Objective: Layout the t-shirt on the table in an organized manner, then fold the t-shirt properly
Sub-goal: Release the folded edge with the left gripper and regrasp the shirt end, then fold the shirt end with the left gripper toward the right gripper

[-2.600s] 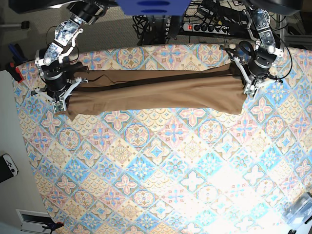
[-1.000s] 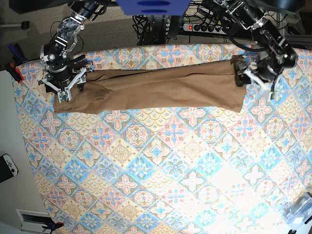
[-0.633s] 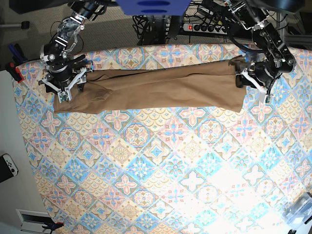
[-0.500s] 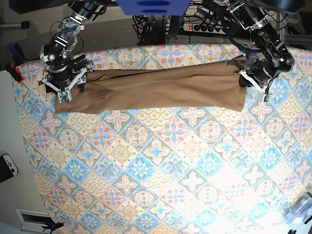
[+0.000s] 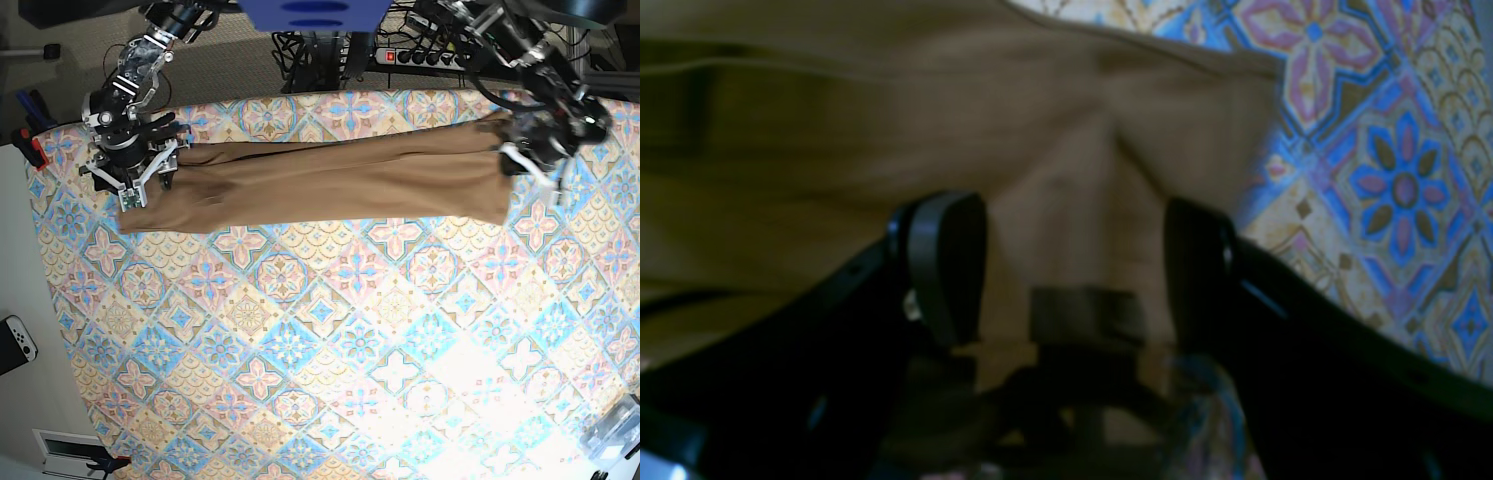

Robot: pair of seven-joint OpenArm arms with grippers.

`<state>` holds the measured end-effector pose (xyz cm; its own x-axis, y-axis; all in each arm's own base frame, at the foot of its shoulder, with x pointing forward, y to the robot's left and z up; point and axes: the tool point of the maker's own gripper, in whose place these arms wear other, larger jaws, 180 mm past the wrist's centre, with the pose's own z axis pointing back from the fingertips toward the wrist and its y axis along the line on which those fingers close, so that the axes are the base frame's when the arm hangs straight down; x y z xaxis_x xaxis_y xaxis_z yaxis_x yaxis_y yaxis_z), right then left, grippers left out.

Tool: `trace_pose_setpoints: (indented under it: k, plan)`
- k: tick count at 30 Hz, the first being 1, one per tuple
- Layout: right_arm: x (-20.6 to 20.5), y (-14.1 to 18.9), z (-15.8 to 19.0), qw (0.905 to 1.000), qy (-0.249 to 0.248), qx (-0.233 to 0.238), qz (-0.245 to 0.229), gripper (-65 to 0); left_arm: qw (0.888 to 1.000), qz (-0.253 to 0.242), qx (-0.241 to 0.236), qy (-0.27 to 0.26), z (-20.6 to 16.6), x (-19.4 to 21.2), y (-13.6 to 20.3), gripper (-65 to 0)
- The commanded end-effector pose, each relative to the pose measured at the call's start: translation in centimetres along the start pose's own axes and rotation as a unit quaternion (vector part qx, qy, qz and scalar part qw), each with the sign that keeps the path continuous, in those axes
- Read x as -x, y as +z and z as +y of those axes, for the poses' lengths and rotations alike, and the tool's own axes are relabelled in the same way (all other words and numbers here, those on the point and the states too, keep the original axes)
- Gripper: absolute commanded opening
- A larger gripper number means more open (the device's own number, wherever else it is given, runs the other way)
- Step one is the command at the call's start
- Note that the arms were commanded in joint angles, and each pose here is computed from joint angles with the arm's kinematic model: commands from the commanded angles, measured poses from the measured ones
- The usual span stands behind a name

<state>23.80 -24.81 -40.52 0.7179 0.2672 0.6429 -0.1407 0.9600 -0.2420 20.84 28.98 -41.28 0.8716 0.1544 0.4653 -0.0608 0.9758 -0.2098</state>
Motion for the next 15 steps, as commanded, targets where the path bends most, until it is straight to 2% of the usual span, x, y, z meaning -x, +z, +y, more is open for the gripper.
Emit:
trace_pose_setpoints:
  k: [1,7,11,15]
  plan:
    - [-1.5,0.2,-0.8,0.9996,0.002,0.011,-0.025,-24.5,1.0,-0.009,-0.023,-0.011,1.5,-1.4,1.3,-65.0]
    - [-1.6,0.2,-0.7,0.9996,0.001,0.01,-0.025,-24.5,0.997,-0.016,-0.05,-0.049,0.8,-3.9,3.4,-65.0]
    - [-1.6,0.2,-0.7,0.9996,0.001,0.009,-0.025,-24.5,0.992,-0.07,-0.053,-0.089,-3.2,-6.3,5.1,-65.0]
    - [-1.5,0.1,-0.6,0.9997,0.0,0.009,-0.024,-24.5,0.986,-0.11,-0.035,-0.12,-7.5,-7.8,5.9,-65.0]
